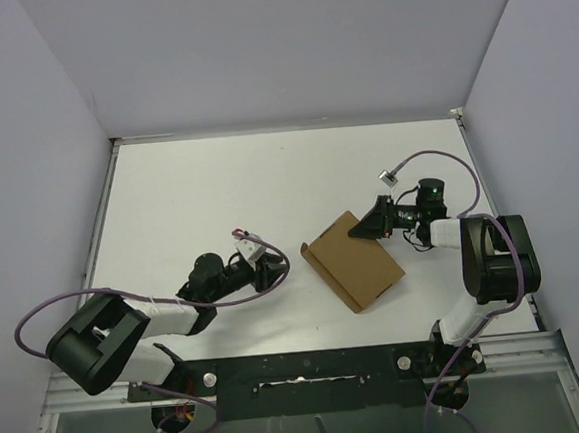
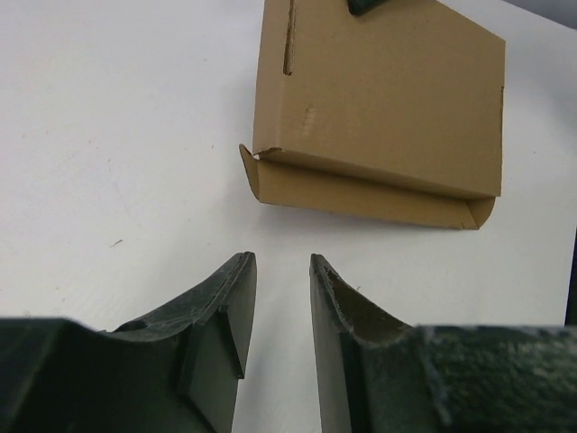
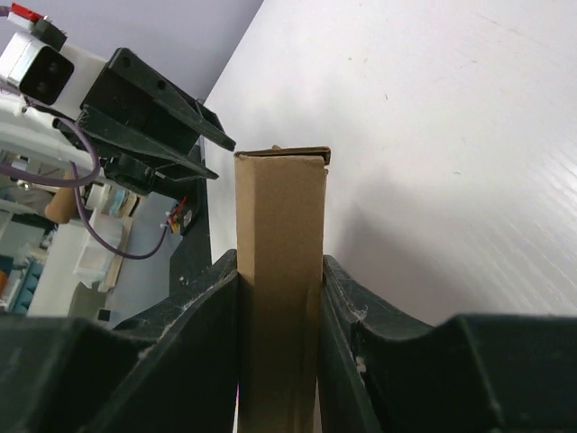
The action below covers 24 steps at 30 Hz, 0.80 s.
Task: Fold the paper box
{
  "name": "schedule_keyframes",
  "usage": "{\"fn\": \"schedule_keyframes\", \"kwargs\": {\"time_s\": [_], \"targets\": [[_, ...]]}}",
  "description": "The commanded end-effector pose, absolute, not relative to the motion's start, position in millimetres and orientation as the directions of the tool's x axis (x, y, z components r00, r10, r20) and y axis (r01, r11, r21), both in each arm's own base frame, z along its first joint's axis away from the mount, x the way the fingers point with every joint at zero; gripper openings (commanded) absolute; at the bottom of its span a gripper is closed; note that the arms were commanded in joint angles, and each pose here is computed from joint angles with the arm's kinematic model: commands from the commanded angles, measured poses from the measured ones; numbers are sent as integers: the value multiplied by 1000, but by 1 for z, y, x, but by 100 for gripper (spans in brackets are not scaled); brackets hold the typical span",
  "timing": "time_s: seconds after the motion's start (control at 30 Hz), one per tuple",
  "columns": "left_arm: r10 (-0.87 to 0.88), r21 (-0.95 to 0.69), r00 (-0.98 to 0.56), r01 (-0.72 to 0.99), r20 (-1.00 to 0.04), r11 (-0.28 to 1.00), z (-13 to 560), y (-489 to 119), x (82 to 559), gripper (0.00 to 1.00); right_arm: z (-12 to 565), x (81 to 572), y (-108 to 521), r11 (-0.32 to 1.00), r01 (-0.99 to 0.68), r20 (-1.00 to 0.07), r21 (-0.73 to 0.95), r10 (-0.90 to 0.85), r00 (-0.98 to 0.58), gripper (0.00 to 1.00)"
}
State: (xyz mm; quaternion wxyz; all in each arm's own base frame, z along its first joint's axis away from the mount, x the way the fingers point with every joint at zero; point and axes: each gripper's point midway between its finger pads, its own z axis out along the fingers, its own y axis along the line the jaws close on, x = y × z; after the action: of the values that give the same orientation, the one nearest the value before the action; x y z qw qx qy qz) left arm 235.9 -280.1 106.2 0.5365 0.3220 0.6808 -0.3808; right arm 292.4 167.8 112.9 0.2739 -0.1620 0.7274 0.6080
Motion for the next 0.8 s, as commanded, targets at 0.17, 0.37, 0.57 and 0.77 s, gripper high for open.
{"fn": "schedule_keyframes", "kwargs": {"time_s": [0.17,0.37,0.57,0.77], "targets": [[-84,-7,31,907,-996,422,138,-292,233,28,142,279,184,106,-762,-767,639,15,-642,0],[-106,28,77,916,-991,401,141,-294,232,27,145,273,189,61,-802,-803,595,-1,-596,0],[-105,33,82,913,-991,406,145,-291,229,21,150,269,192,43,-838,-839,544,-6,-544,1],[-110,12,60,920,-992,392,141,-293,226,20,153,266,195,33,-852,-852,522,-11,-523,1]]}}
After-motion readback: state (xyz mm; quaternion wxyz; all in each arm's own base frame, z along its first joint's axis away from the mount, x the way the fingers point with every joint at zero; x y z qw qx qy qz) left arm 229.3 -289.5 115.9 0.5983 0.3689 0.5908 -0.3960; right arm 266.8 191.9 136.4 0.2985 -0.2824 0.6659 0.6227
